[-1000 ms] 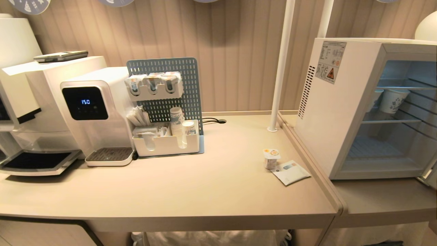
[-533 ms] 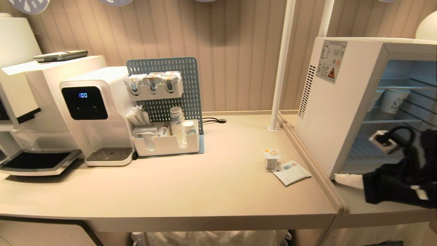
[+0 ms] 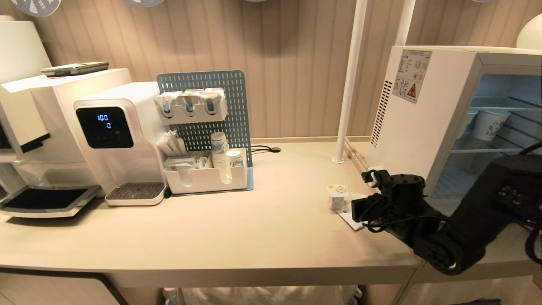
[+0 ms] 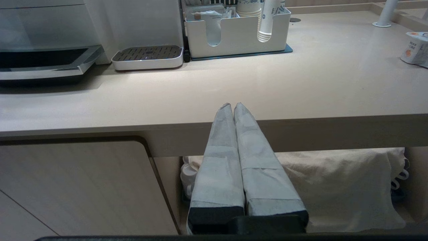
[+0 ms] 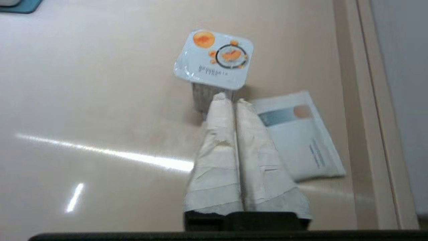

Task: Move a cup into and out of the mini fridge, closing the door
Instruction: Put the yoghurt in the freezer

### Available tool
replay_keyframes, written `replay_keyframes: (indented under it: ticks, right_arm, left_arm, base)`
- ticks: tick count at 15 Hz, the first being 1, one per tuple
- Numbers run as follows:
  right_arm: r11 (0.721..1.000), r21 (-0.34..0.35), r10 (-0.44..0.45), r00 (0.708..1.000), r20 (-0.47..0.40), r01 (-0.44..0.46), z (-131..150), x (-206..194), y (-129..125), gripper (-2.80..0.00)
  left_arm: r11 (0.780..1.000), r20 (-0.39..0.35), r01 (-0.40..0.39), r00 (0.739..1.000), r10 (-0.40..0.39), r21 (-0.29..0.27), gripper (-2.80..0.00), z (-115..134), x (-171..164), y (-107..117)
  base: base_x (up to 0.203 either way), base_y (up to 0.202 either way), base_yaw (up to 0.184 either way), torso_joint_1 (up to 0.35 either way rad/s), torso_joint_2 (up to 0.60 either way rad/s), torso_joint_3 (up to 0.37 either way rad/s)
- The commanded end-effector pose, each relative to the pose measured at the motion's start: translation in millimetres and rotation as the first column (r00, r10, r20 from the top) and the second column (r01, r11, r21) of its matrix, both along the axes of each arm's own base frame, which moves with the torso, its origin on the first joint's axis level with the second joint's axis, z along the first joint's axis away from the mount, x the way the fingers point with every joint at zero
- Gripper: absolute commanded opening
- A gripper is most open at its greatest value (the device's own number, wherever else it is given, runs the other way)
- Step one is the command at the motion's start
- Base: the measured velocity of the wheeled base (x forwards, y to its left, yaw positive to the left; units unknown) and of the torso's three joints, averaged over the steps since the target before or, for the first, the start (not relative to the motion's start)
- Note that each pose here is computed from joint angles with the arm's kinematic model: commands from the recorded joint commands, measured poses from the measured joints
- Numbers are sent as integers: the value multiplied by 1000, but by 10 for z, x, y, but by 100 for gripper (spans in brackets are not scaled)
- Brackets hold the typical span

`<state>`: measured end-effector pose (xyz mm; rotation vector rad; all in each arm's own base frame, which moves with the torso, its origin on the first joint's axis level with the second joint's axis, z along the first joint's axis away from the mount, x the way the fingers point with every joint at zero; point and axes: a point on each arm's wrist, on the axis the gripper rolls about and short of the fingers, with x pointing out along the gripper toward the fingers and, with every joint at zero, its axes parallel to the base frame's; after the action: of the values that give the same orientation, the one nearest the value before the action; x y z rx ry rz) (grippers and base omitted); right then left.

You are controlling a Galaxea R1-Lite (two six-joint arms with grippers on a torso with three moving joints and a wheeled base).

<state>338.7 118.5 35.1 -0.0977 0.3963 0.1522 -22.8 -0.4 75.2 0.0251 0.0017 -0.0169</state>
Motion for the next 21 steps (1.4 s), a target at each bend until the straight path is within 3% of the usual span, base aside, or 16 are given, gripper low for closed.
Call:
replay_keyframes:
  ticks: [1, 8, 21]
  right_arm:
    - [999, -45, -24, 997, -69, 21, -294, 124, 101, 0]
    - [999, -48, -22, 995, -98, 18, -296, 90, 89, 0]
    - [997, -69, -45, 990, -130, 37, -384, 747, 290, 0]
  left_arm:
    - [1000, 0, 0, 1000, 0, -1, -280, -1, -1, 0]
    - [1000, 0, 0, 1000, 0, -6, -280, -1, -1, 0]
    - [1000, 1, -12, 1000, 12, -17, -280, 0, -1, 3]
  base:
    - [0, 0, 0, 0, 0, 0]
    - [0, 0, 0, 0, 0, 0]
    - [0, 0, 0, 0, 0, 0]
